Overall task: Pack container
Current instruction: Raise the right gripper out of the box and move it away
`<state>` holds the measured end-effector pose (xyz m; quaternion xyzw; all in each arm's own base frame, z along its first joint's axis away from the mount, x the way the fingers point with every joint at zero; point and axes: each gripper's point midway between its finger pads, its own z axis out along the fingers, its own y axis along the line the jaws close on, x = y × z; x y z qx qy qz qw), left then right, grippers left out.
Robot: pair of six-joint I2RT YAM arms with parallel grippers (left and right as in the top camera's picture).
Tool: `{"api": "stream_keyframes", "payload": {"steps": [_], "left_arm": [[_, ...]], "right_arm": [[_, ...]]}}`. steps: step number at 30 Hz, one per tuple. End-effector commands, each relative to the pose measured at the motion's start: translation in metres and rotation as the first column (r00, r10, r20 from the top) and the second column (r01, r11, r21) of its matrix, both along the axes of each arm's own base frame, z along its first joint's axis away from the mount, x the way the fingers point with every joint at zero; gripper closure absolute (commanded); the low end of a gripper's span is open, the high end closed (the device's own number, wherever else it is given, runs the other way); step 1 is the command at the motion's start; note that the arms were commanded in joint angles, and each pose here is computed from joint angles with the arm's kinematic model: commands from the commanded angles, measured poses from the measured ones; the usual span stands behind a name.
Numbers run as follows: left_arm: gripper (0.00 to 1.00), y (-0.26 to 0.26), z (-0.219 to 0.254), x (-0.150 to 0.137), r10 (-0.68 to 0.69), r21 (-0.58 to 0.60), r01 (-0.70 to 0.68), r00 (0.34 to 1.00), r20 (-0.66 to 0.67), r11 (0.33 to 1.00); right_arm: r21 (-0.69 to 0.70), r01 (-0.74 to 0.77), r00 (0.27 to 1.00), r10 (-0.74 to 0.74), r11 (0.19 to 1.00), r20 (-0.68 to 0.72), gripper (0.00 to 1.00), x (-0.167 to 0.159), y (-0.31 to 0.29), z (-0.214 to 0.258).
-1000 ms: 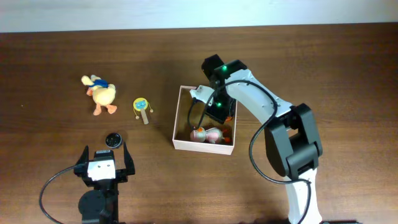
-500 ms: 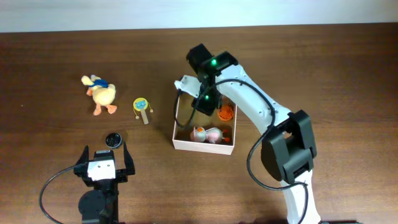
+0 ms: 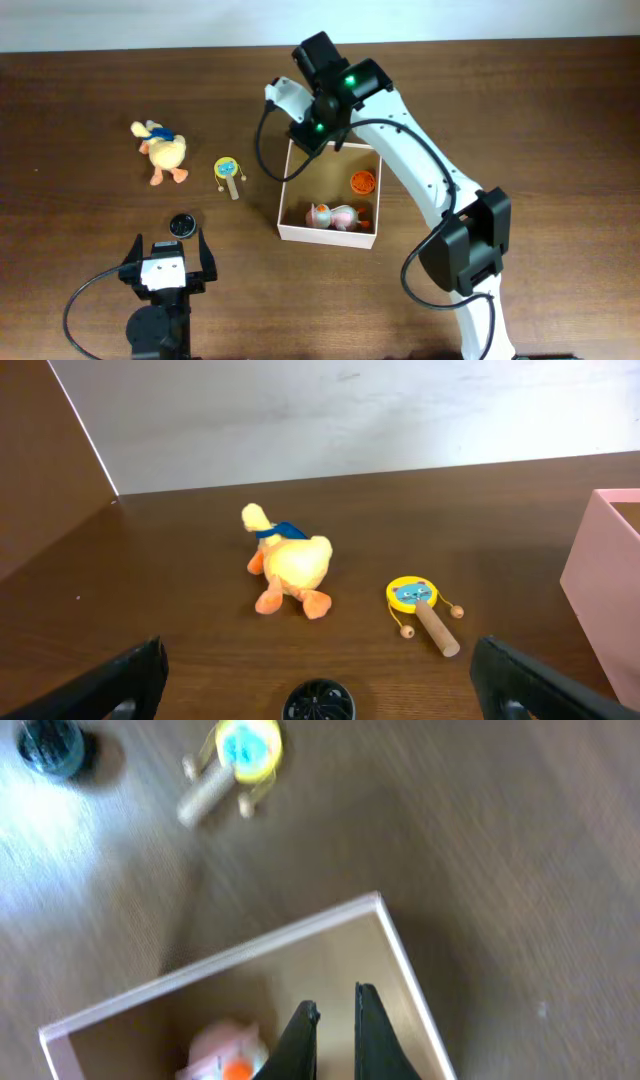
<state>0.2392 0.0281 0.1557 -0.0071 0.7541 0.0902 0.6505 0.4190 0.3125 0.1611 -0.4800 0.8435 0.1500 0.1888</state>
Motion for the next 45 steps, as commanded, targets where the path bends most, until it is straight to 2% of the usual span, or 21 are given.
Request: {"api": "stream_keyframes", "payload": {"steps": [1,8,21,23,28,34,40,42,45], "left_arm": [[0.01,-0.003,-0.002,0.0,-0.013,-0.006,0.013,1.0,0.003,1.0],[0.01,-0.003,-0.002,0.0,-0.013,-0.006,0.013,1.0,0.003,1.0],[0.01,-0.003,-0.002,0.0,-0.013,-0.006,0.013,1.0,0.003,1.0],[0.01,-0.003,-0.002,0.0,-0.013,-0.006,0.013,1.0,0.003,1.0],[0.01,-0.003,-0.002,0.0,-0.013,-0.006,0.013,1.0,0.003,1.0],[0.01,-0.003,-0.002,0.0,-0.013,-0.006,0.013,1.0,0.003,1.0],[0.01,-0.003,-0.002,0.0,-0.013,-0.006,0.013,1.0,0.003,1.0],[0.01,-0.003,-0.002,0.0,-0.013,-0.006,0.013,1.0,0.003,1.0],[0.01,-0.003,-0.002,0.0,-0.013,-0.006,0.013,1.0,0.003,1.0]], "right_arm": [[0.078,-0.057,0.998,0.056,0.995,0.008,0.96,-0.015,0.036,0.012],[0.085,-0.11,0.993,0.105,0.99,0.062,0.96,-0.026,0.065,0.016],[0.057,-0.01,0.999,0.007,0.998,0.052,0.96,-0.015,0.052,0.013],[0.016,0.024,0.997,-0.025,1.0,0.07,0.96,-0.01,0.044,0.01],[-0.062,0.222,0.97,-0.214,0.973,0.116,0.96,0.016,0.011,0.006],[-0.089,0.453,0.891,-0.446,0.887,0.087,0.96,0.044,-0.047,0.002],[-0.107,0.653,0.755,-0.655,0.75,0.022,0.96,0.066,-0.119,-0.003],[-0.118,0.731,0.679,-0.734,0.672,0.02,0.96,0.076,-0.154,-0.005],[-0.136,0.794,0.601,-0.799,0.592,0.031,0.96,0.084,-0.193,-0.005]]}}
